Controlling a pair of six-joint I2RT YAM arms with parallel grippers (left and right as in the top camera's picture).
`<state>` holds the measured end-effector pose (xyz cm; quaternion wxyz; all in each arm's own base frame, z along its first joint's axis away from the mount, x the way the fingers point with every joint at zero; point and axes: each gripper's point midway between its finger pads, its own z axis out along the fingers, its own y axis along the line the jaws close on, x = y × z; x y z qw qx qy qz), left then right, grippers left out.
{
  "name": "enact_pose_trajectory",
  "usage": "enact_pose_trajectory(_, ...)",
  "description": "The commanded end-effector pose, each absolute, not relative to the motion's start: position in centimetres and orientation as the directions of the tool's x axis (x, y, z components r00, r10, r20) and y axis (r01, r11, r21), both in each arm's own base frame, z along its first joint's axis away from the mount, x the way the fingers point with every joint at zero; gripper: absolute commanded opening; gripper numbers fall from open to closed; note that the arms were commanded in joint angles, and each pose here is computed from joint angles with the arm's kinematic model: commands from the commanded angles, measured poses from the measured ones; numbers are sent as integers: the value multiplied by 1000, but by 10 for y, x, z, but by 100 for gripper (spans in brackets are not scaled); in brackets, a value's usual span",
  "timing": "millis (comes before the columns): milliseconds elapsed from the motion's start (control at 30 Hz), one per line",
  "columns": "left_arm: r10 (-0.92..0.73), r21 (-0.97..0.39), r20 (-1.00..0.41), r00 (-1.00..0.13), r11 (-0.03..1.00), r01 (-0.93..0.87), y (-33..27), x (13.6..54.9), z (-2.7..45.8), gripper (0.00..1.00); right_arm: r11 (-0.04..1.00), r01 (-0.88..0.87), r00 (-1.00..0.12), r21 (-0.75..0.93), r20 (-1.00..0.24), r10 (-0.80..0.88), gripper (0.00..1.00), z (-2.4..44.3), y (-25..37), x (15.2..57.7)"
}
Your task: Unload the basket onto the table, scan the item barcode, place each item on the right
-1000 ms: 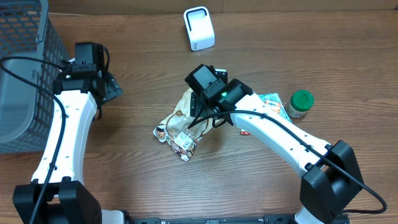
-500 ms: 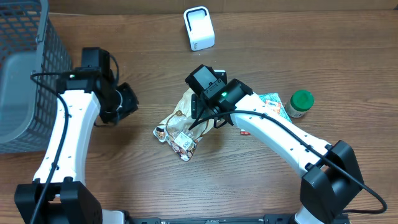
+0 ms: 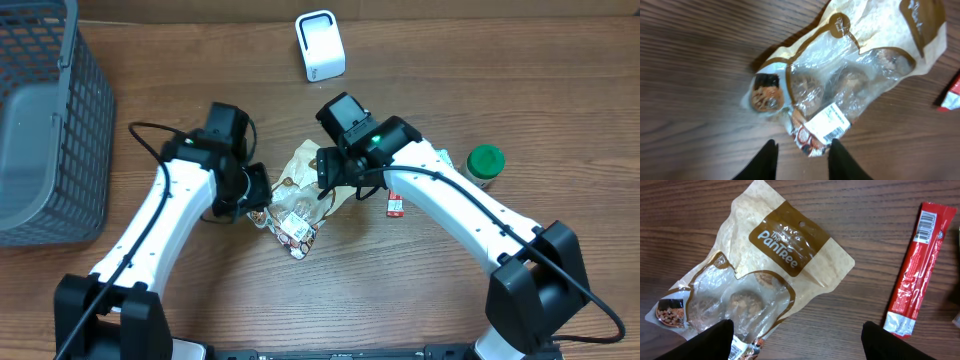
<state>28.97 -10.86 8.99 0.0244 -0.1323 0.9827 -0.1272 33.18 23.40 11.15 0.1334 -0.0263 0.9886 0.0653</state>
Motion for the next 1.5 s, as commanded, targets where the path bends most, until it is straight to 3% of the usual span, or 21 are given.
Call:
enact_pose_trajectory(0,-253,-227,-5,-967,942,-246,-114,279,69,28,985,-91,-961,149,-273,-47,84,118,232,337)
enact_pose_trajectory(133,-278,-205,2,-961,940,-273,-110,274,58,29,986,-81,-962,146,-269,-39,84,116,229,340)
enact_pose_trajectory(267,-311,-193,28,-950,931,-311,-108,265,47,40,986,-81,-963,146,-268,-39,84,111,230,343)
enact_pose_trajectory(367,-311,-183,43,-949,932,-314,-107,259,42,57,987,-80,-965,141,-261,-40,84,107,230,343)
enact_pose_trajectory(433,-312,-179,48,-949,932,-315,-106,257,40,62,987,-79,-966,138,-257,-41,84,104,230,344)
enact_pose_trajectory(933,-373,-206,22,-928,906,-369,-106,257,17,67,973,-183,-949,139,-283,-138,88,83,245,359)
enact_pose_trajectory(1300,-378,-211,-54,-924,909,-360,-103,274,18,69,967,-185,-977,177,-142,-160,86,21,259,349)
enact_pose_trajectory(1467,-384,-163,-92,-919,916,-367,-93,277,17,73,951,-183,-983,248,-63,-173,82,20,267,331)
